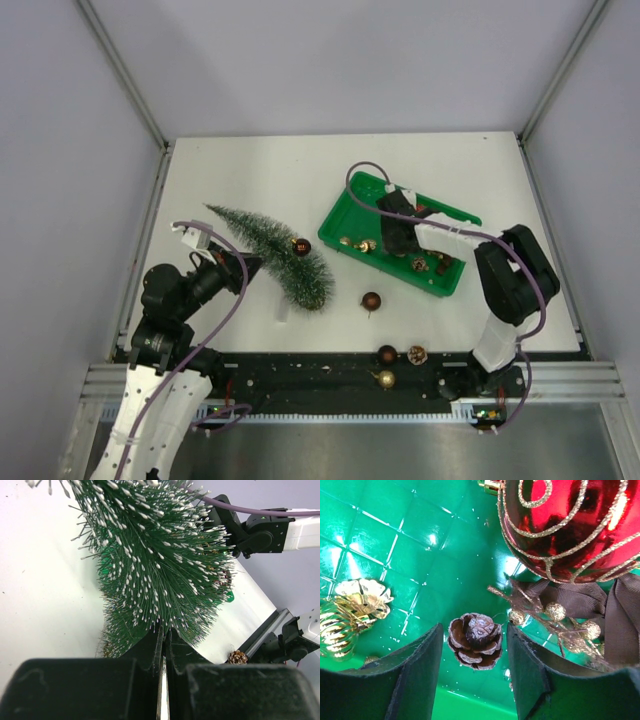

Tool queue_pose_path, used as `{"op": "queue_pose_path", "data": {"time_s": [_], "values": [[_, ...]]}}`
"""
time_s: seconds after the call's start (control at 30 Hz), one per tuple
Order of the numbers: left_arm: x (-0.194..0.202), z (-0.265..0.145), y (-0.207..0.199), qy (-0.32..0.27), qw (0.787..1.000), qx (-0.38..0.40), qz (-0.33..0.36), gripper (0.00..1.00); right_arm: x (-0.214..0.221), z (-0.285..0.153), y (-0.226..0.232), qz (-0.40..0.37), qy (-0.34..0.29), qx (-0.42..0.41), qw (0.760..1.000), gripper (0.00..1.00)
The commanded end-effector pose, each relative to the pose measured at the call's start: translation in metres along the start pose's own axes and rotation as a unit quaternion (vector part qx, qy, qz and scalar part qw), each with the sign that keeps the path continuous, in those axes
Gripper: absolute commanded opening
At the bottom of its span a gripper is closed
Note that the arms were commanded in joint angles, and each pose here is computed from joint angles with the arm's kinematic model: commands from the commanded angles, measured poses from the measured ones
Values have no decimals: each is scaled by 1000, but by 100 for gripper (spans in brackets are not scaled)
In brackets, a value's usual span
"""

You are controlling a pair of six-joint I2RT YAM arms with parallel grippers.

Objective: Decorate the small christmas tree

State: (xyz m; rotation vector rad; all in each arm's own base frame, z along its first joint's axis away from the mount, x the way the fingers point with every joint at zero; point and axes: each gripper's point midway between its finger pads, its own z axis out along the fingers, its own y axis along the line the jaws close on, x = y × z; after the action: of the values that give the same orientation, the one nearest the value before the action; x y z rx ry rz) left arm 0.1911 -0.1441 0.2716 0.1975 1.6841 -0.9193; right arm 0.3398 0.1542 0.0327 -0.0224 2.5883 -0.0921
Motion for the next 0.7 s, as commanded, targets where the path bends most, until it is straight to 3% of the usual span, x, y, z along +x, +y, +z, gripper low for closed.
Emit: {"op": "queue_pose_path", "data": {"time_s": [0.0,0.23,0.4,0.53,0.67], "values": [[-11,-5,-6,-21,1000,4,21,0,-31,-2,8,14,-42,-11,999,50],[-11,-4,-6,-20,1000,5,17,0,-42,-16,12,23,-61,-32,997,33],[-11,-5,-6,-20,1000,6,16,0,-61,-47,21,33,-100,-80,991,27],[-11,-4,-5,-19,1000,4,15,0,-86,-108,37,39,-163,-149,975,26],[-10,-5,-4,-19,1000,-1,10,0,-96,-189,62,29,-218,-249,943,25]]}}
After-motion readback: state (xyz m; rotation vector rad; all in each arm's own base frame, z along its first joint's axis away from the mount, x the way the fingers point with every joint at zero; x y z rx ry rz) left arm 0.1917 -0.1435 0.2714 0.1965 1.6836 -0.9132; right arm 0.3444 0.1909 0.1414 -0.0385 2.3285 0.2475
